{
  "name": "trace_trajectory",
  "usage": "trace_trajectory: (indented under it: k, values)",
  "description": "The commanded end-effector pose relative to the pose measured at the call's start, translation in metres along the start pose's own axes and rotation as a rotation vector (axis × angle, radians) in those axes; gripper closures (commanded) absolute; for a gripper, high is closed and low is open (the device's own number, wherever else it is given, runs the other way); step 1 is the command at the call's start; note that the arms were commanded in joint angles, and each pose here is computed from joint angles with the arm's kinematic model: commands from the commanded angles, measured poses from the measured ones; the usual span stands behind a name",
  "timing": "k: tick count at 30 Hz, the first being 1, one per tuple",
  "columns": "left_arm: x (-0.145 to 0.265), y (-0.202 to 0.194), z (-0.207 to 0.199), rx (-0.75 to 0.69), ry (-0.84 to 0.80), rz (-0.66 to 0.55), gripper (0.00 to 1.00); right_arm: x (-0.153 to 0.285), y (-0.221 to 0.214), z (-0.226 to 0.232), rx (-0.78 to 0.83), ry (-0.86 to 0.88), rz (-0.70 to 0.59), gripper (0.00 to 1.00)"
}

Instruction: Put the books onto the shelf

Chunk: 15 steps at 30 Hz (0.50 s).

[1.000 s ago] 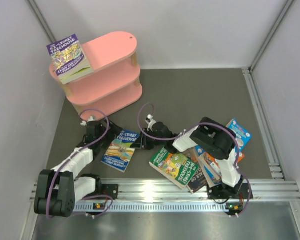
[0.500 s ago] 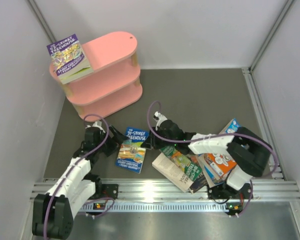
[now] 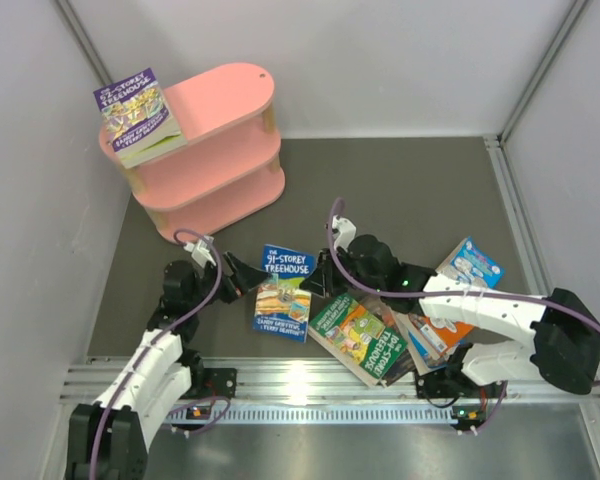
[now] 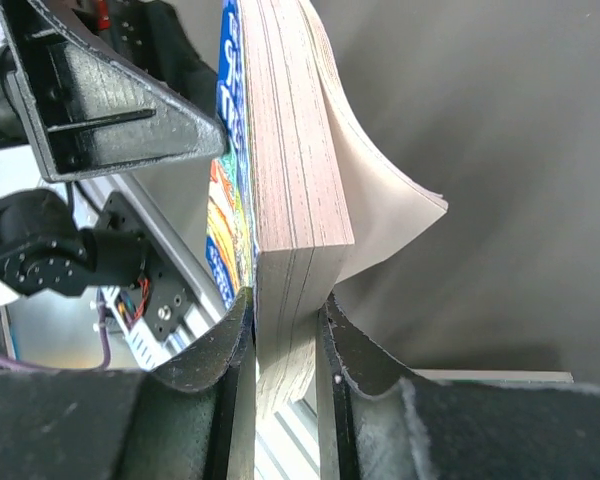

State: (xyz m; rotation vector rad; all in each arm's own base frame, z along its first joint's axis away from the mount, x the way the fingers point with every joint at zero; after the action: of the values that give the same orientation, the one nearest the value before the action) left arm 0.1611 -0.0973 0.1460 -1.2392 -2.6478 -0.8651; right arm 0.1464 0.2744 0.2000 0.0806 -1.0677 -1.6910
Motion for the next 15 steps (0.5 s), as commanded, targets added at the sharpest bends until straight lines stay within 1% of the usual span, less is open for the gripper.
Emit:
trace_trajectory:
  k: [1, 3, 5, 6, 7, 8, 11, 15]
  values:
    - [0.004, -0.001, -0.019, -0.09, -0.226, 0.02, 0.01, 0.014, 0.025, 0.03, 0.035, 0.178, -0.112, 1.0]
    - [0.005, -0.003, -0.02, -0.097, -0.252, 0.037, 0.01, 0.015, 0.028, 0.031, 0.036, 0.178, -0.124, 1.0]
    - [0.009, -0.004, -0.027, -0.116, -0.312, 0.054, 0.18, 0.016, 0.033, 0.032, 0.037, 0.182, -0.136, 1.0]
    - [0.011, -0.004, -0.029, -0.12, -0.325, 0.059, 0.29, 0.015, 0.036, 0.03, 0.035, 0.174, -0.143, 1.0]
    - [0.013, -0.005, -0.032, -0.129, -0.352, 0.069, 0.42, 0.015, 0.039, 0.031, 0.037, 0.179, -0.149, 1.0]
    - [0.014, -0.006, -0.034, -0.133, -0.363, 0.076, 0.48, 0.014, 0.04, 0.031, 0.037, 0.178, -0.148, 1.0]
    - [0.02, -0.009, -0.041, -0.151, -0.407, 0.097, 0.52, 0.011, 0.045, 0.029, 0.039, 0.174, -0.152, 1.0]
    - [0.027, -0.011, -0.058, -0.181, -0.468, 0.138, 0.52, 0.007, 0.049, 0.026, 0.021, 0.171, -0.167, 1.0]
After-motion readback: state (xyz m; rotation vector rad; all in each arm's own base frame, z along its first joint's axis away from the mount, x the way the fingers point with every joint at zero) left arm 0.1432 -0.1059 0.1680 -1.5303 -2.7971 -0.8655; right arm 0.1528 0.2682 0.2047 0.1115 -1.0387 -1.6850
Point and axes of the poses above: each gripper's point midway between its finger pads, its own x axis back along the fingers, its own z axis along the line the jaws close on, y = z × x, the point moved 9 cm from there along x, back along the fingers, and after that the axes turned 2 degrees about -x, right-handed, at the moved point
